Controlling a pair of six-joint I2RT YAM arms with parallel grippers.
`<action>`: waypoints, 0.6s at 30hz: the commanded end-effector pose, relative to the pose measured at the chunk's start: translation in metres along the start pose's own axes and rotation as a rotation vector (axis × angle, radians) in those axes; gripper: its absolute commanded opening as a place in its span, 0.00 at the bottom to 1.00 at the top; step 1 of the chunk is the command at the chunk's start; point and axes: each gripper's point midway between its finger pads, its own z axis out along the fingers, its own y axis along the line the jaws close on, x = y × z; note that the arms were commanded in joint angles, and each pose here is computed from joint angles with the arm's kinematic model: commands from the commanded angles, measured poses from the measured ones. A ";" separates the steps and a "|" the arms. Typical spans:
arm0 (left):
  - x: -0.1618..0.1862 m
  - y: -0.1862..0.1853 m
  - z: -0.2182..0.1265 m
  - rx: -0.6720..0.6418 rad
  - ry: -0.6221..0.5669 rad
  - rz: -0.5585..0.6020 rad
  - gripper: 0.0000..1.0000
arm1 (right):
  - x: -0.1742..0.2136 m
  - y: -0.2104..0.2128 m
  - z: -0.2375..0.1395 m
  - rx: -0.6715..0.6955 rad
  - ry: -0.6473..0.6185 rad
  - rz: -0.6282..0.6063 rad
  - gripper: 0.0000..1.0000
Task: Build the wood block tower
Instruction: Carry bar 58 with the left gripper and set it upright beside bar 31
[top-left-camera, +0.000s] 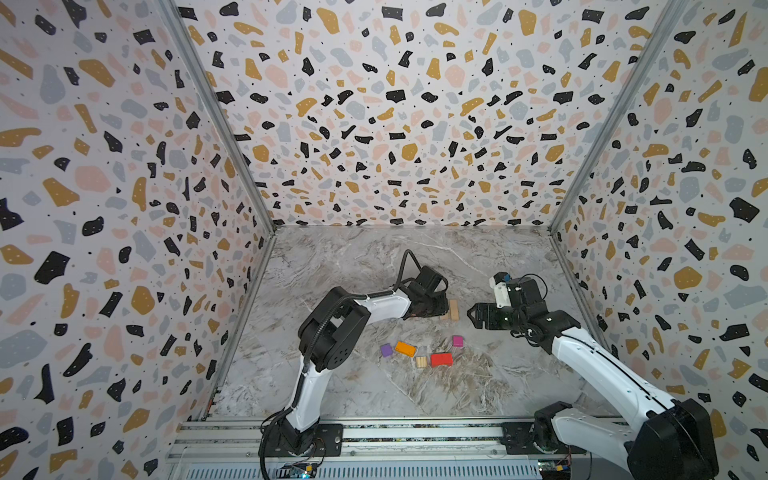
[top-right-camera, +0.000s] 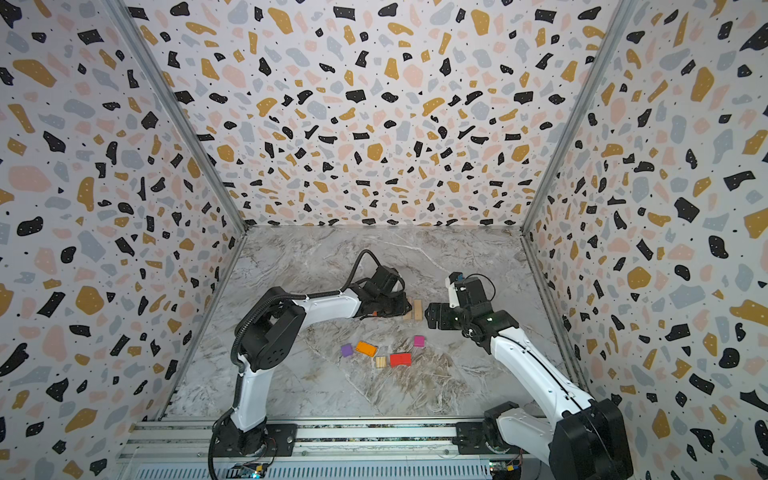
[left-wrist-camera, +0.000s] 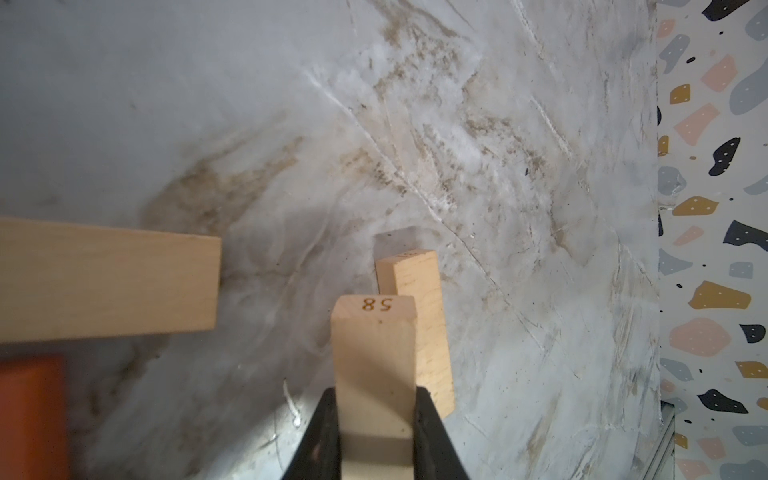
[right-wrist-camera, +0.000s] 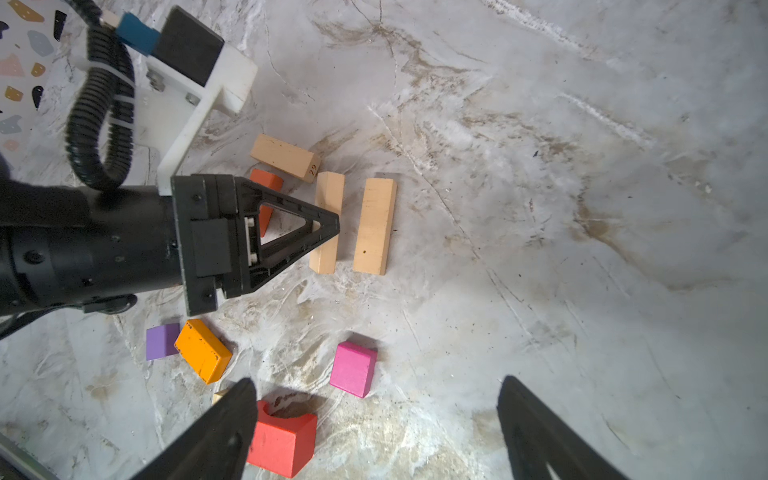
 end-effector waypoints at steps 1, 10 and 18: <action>-0.004 0.004 0.003 0.006 -0.022 -0.024 0.19 | -0.001 -0.002 -0.007 0.010 -0.014 -0.006 0.92; -0.001 0.013 0.007 -0.011 -0.014 -0.031 0.22 | 0.000 -0.004 -0.006 0.023 -0.014 -0.008 0.92; 0.001 0.013 0.010 -0.003 -0.007 -0.034 0.28 | -0.001 -0.004 -0.007 0.023 -0.015 -0.008 0.92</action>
